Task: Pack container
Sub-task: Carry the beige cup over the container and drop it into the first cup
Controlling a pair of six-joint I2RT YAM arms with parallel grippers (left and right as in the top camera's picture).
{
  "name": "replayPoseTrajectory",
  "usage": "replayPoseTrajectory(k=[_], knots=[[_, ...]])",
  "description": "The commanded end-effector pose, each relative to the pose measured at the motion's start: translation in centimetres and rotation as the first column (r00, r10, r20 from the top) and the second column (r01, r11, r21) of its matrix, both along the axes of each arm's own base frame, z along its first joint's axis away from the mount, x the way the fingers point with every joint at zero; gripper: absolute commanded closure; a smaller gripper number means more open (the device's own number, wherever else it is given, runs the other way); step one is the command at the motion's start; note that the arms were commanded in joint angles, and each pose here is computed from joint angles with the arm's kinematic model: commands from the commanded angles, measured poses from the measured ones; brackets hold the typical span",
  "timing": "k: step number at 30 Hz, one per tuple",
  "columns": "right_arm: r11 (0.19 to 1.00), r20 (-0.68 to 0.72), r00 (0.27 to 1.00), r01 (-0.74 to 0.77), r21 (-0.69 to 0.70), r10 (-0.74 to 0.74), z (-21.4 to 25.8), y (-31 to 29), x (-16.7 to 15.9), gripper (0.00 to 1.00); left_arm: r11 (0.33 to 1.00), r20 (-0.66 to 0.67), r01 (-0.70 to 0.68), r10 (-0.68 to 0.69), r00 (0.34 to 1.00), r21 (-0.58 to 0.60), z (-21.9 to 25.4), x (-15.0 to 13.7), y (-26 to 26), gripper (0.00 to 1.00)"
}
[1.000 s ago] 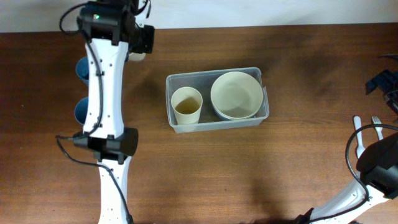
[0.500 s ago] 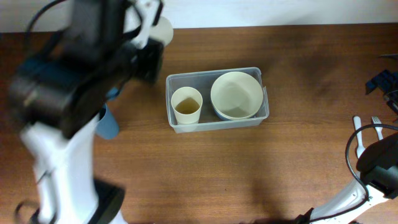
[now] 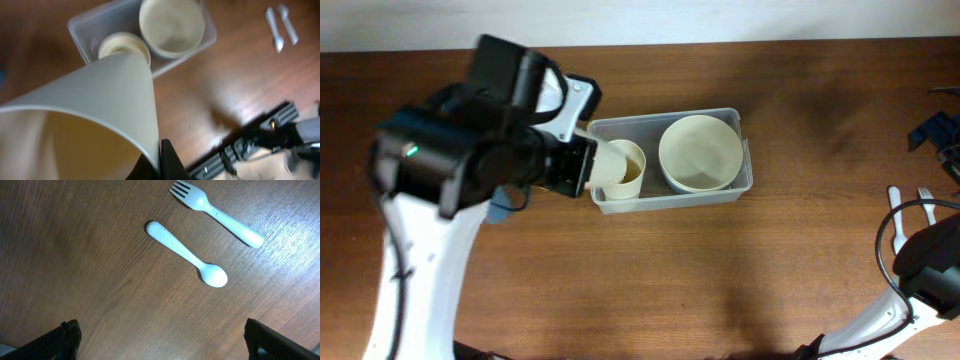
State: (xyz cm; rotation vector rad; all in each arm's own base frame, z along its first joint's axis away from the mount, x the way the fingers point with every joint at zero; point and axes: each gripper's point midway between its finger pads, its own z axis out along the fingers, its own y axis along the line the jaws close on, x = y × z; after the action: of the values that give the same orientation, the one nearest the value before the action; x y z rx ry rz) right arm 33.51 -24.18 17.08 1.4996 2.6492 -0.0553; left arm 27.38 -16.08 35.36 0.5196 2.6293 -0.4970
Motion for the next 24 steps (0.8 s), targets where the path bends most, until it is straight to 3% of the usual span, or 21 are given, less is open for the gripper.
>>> replayPoseTrajectory(k=[1, 8, 24], knots=[[1.000, -0.006, 1.000, 0.008, -0.009, -0.008, -0.1, -0.3, -0.1, 0.01, 0.999, -0.011, 0.020, -0.020, 1.000, -0.027, -0.6, 0.2, -0.6, 0.98], [1.000, -0.006, 1.000, 0.008, -0.009, -0.008, -0.1, -0.3, -0.1, 0.01, 0.997, 0.101, 0.065, -0.062, 0.993, -0.031, 0.2, 2.4, -1.4, 0.99], [1.000, -0.006, 1.000, 0.008, -0.009, -0.008, -0.1, -0.3, -0.1, 0.01, 0.994, -0.025, 0.100, -0.100, 0.995, 0.031, -4.5, 4.8, -2.3, 0.98]])
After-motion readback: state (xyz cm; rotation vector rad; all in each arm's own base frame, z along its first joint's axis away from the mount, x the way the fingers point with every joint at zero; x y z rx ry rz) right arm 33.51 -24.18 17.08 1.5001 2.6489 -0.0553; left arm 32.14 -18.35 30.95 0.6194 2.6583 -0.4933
